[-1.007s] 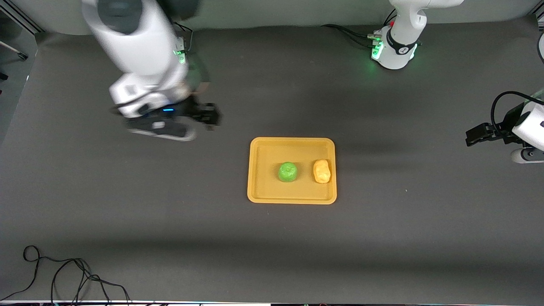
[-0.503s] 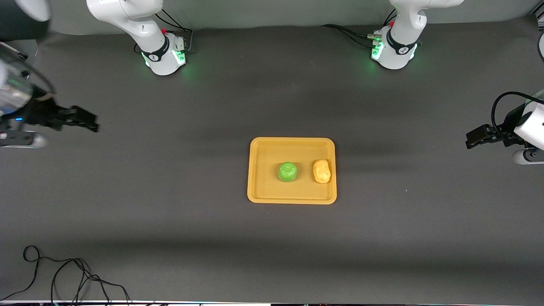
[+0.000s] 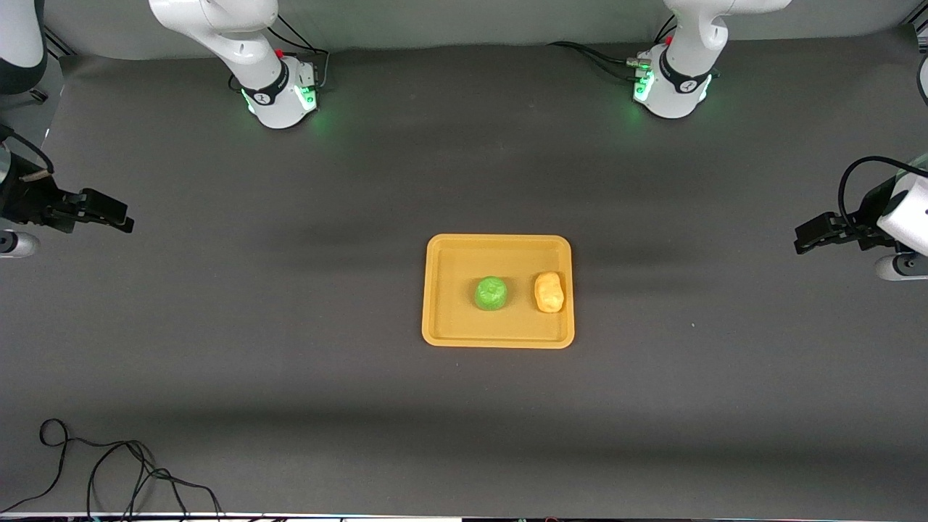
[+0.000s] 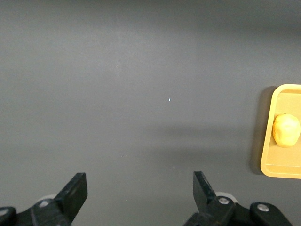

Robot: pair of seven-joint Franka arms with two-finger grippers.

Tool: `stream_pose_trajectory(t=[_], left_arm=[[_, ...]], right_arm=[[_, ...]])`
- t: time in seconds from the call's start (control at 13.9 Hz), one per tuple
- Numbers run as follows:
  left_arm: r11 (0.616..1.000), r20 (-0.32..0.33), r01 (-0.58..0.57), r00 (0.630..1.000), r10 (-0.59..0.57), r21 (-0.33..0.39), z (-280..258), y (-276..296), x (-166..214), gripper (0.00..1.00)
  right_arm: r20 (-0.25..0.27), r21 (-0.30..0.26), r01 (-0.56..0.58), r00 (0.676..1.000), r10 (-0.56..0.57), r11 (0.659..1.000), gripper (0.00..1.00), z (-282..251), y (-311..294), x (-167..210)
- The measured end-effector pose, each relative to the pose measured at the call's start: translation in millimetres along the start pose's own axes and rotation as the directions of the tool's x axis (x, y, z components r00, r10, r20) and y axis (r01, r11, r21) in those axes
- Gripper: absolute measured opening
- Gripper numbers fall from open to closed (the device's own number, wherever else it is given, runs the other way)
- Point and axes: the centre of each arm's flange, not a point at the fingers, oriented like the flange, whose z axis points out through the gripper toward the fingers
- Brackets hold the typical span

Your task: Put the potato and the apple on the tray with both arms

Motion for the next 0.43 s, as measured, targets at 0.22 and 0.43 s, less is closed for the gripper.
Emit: stream_pose_trajectory(t=[0.22,0.43], left_arm=[[1.0,0.0,0.0,1.0,0.0,0.0,0.0,-0.2,0.0,1.0],[1.0,0.001,0.001,1.0,-0.001,0.0,0.1,-0.7,-0.1,1.0]], right_arm=[[-0.03,-0.001,0.002,1.0,-0.002,1.0,1.0,-10.7,-1.0,-1.6],[-0.035,-0.001,0.002,0.999,-0.002,1.0,1.0,-13.1,-0.9,-2.3]])
